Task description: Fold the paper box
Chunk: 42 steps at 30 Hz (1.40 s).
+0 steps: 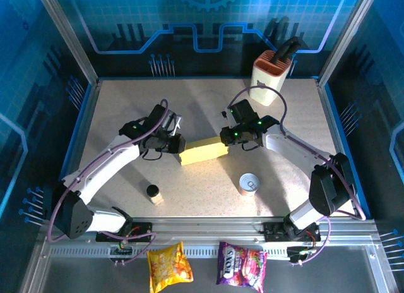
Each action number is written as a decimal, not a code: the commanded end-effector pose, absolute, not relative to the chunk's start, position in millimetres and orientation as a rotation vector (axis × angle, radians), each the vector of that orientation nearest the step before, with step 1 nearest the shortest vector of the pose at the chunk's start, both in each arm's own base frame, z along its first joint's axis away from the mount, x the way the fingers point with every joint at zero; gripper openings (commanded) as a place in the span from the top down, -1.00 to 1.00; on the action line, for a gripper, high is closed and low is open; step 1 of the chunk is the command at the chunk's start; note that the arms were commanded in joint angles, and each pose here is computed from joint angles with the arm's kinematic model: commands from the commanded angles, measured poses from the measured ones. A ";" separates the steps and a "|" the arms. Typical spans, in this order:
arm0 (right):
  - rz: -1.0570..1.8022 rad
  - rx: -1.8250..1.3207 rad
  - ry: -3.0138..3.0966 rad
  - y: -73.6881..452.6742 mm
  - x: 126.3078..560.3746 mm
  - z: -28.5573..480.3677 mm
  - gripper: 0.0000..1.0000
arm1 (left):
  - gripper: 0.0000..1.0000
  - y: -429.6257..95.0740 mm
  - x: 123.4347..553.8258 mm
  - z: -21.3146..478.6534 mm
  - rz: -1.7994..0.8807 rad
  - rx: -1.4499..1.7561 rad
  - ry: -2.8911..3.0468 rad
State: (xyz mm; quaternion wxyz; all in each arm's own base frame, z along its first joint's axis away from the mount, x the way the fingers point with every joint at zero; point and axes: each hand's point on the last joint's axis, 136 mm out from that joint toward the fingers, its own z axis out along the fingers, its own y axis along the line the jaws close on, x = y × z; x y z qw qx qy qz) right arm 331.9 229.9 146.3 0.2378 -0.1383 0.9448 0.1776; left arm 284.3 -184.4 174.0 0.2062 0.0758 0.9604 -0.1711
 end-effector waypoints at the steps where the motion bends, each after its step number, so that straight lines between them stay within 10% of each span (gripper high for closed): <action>1: 0.400 -0.361 2.736 213.0 312.9 117.6 0.72 | 0.60 -183.4 281.1 169.6 -0.466 0.184 2.731; 27: 0.394 -0.361 2.759 212.1 308.7 112.5 0.73 | 0.90 -151.6 272.8 97.8 -0.219 0.163 2.946; 42: 0.519 -0.388 2.607 229.7 327.0 181.7 0.42 | 0.60 -174.1 306.1 182.8 -0.427 0.104 2.704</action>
